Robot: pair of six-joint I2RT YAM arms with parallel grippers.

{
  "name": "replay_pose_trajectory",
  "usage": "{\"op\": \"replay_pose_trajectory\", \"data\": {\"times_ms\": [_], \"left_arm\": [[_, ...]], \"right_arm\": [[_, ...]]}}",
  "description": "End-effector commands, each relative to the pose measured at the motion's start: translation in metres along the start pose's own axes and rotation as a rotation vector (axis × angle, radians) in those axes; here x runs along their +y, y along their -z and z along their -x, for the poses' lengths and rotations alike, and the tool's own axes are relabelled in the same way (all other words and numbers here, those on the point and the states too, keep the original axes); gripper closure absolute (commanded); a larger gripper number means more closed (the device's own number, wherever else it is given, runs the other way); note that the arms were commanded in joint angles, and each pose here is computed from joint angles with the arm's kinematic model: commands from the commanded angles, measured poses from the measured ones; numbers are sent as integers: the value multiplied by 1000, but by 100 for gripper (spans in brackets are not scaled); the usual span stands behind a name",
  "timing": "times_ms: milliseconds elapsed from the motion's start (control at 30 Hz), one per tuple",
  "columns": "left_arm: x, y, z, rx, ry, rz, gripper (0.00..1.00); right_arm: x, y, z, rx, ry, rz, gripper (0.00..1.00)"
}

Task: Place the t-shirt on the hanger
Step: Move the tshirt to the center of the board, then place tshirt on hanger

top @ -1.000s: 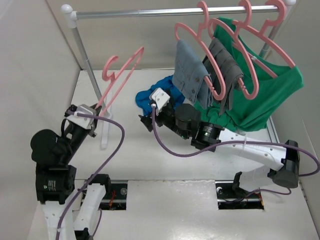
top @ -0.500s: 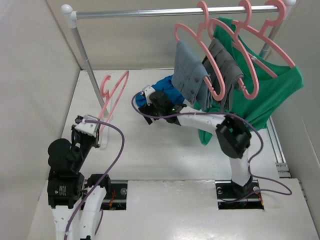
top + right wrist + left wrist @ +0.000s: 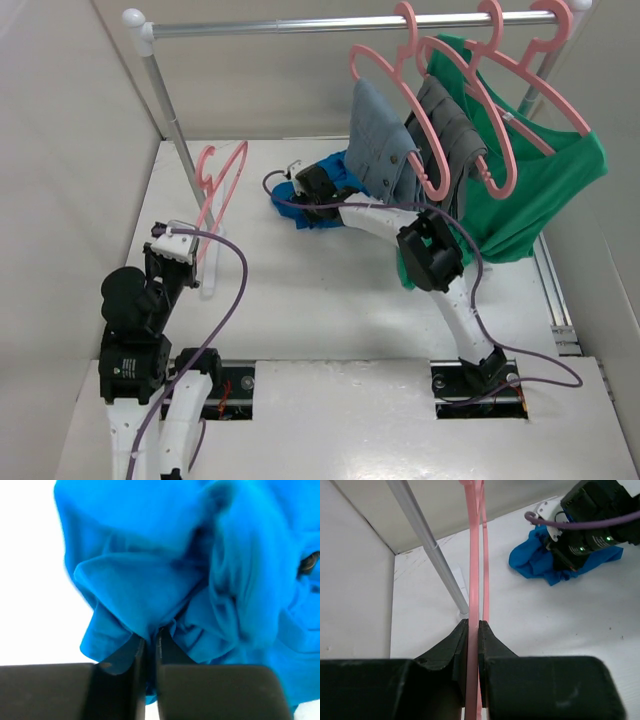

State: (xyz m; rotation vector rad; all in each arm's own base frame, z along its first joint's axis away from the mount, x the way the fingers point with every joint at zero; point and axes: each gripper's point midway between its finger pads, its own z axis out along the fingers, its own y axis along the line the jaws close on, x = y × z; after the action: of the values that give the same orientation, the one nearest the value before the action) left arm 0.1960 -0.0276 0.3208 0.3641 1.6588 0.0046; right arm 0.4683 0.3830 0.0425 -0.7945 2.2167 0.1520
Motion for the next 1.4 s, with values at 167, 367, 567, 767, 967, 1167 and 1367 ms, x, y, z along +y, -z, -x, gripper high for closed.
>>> {"op": "replay_pose_trajectory", "data": {"times_ms": [167,367,567,767,967,1167,1367], "left_arm": [[11,-9,23,-80,-20,39,100],[13,-10,30,-90,-31,42,100],[15,-9,33,-98,-53,45,100],[17,-7,39,-113,-55,58,100],[24,-4,41,-113,-55,96,100],[28,0,41,-97,-76,113,100],[21,0,36,-82,-85,76,100]], "right_arm": [[183,103,-19,-165,437,514,100],[273,181,-27,-223,490,783,38],[243,213,-13,-274,464,687,10],[221,214,3,-308,451,591,12],[191,132,25,-233,272,516,20],[197,93,41,-237,229,504,23],[179,62,7,-133,174,430,56]]}}
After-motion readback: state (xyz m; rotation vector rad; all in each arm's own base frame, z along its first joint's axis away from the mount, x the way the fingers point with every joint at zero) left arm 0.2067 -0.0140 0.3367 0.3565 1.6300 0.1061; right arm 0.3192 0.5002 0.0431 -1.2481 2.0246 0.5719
